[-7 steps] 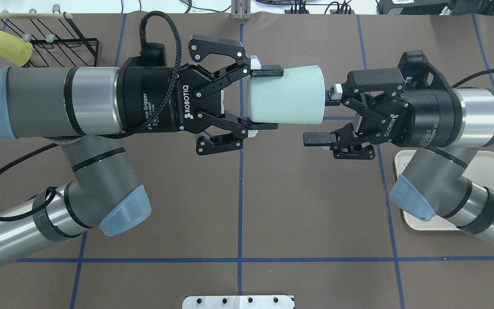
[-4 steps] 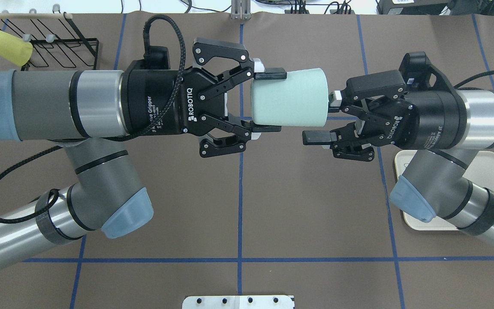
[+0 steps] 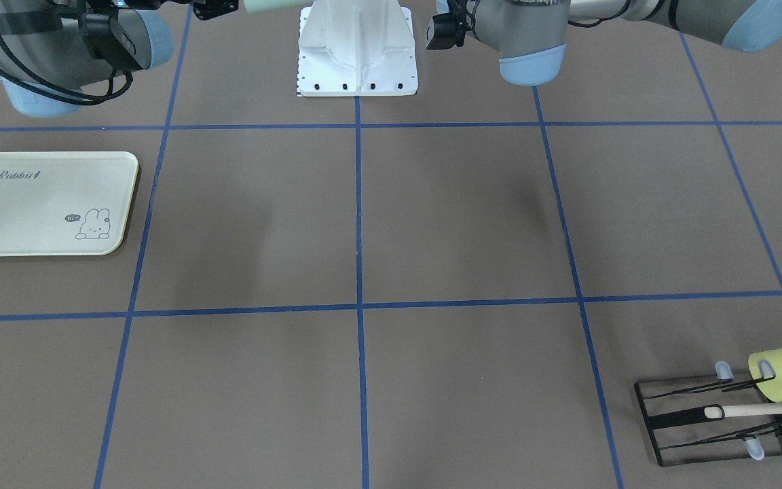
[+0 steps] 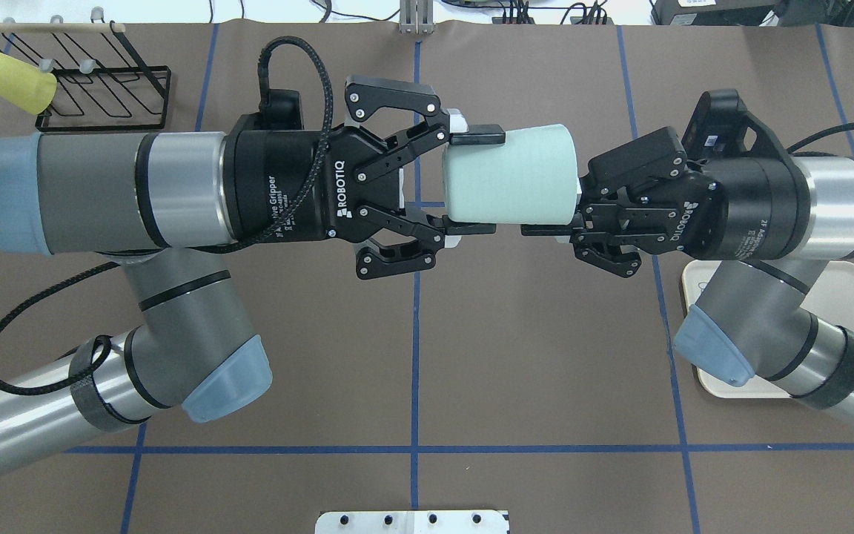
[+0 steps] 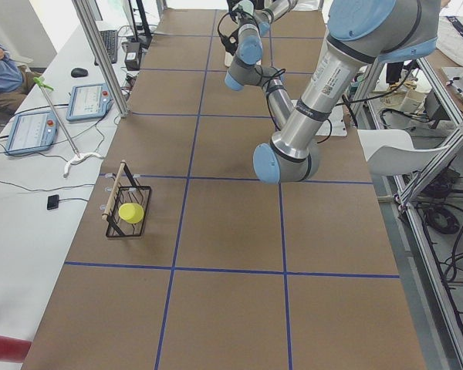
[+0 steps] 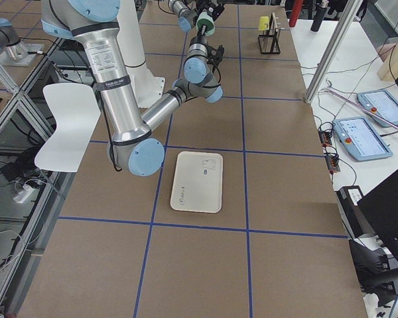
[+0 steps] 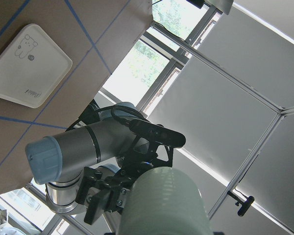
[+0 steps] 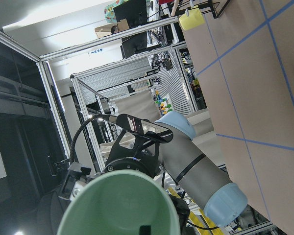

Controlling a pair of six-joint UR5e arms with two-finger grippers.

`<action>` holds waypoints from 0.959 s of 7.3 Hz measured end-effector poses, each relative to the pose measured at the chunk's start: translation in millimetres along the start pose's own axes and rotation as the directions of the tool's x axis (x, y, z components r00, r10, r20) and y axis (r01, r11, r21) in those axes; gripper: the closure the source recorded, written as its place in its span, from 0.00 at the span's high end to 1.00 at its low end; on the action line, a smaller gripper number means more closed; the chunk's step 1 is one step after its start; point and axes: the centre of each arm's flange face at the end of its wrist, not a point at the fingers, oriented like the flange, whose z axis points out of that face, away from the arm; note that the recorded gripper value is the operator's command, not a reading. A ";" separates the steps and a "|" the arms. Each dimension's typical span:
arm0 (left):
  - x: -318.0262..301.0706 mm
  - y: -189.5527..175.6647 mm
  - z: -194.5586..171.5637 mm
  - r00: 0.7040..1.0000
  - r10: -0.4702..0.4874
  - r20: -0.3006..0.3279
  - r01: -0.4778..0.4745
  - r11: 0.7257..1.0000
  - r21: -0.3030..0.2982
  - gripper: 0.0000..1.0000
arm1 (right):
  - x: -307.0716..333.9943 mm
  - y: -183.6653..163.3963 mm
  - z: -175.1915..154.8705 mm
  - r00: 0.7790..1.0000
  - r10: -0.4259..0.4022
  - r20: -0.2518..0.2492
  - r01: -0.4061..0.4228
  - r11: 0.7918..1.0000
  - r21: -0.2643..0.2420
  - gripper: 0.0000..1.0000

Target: Left arm grabs green cup and hands to right arm on tray

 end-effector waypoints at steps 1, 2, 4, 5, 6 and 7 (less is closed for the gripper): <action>-0.8 -0.1 -0.1 1.000 0.002 0.001 -0.002 1.000 0.001 1.00 | -0.1 0.4 -0.5 1.000 -0.003 0.005 0.003 1.000 -0.002 0.00; -2.0 -0.7 -0.8 1.000 0.003 0.003 -0.003 1.000 0.003 1.00 | 0.8 1.2 -3.4 1.000 -0.011 0.016 0.011 1.000 -0.012 0.00; 0.2 -0.7 -4.2 1.000 0.014 -0.001 -0.014 1.000 0.004 1.00 | 6.2 2.0 -12.3 0.999 -0.018 0.026 0.018 1.000 -0.022 0.00; 1.1 -1.9 -10.0 0.999 0.033 -0.001 -0.033 0.999 0.009 1.00 | 9.0 2.1 -17.6 1.000 -0.018 0.026 0.018 1.000 -0.019 0.00; -1.5 -5.5 -22.7 0.998 0.062 0.005 -0.063 0.998 0.024 1.00 | 16.9 1.5 -30.1 1.000 -0.016 0.023 0.016 1.000 -0.005 0.00; -3.2 -12.7 -41.1 0.996 0.092 0.013 -0.092 0.994 0.051 1.00 | 29.0 -0.8 -50.5 1.000 -0.019 0.015 0.019 1.000 0.025 0.00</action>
